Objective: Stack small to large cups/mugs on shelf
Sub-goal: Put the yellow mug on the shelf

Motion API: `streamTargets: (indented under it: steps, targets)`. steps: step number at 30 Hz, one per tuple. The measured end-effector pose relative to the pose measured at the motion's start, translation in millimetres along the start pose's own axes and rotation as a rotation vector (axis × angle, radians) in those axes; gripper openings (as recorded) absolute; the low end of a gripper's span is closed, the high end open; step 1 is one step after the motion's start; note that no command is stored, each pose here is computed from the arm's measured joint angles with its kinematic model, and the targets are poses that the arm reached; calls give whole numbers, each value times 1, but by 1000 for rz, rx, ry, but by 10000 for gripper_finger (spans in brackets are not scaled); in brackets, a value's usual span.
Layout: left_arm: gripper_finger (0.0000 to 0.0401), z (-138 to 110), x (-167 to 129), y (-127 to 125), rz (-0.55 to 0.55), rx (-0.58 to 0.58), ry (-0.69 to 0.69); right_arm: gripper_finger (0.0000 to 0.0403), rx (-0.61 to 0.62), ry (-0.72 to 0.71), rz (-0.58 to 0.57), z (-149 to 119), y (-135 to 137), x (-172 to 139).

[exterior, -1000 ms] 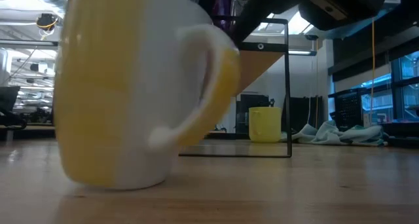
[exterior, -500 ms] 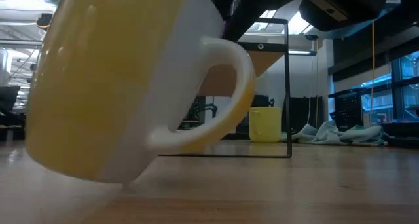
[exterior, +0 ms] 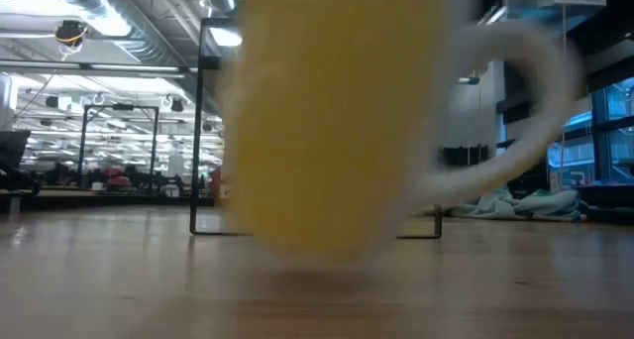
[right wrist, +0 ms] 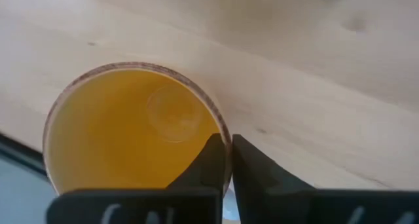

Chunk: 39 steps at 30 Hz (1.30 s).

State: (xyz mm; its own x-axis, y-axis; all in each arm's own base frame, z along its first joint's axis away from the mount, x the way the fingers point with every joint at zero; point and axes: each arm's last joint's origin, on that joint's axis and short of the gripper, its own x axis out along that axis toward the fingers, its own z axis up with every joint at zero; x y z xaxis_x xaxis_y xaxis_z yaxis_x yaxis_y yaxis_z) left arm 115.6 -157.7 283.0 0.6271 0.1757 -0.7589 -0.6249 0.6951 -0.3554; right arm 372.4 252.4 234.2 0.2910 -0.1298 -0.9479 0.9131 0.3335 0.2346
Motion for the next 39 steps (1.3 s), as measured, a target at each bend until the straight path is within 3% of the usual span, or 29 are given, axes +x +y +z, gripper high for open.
streamTargets:
  steps: [8,19,29,39]
  targets:
    - [14,0,0,0,-1,8,0,15,66,-45,-152,-19,-25,-53]
    - [14,-1,0,-5,-42,44,8,16,167,35,-163,-51,-39,-64]
    - [14,-2,0,-9,-80,62,14,15,178,-24,-134,-31,-32,-64]
    - [14,-3,-1,-18,-154,95,18,16,89,12,-27,-20,-17,-71]
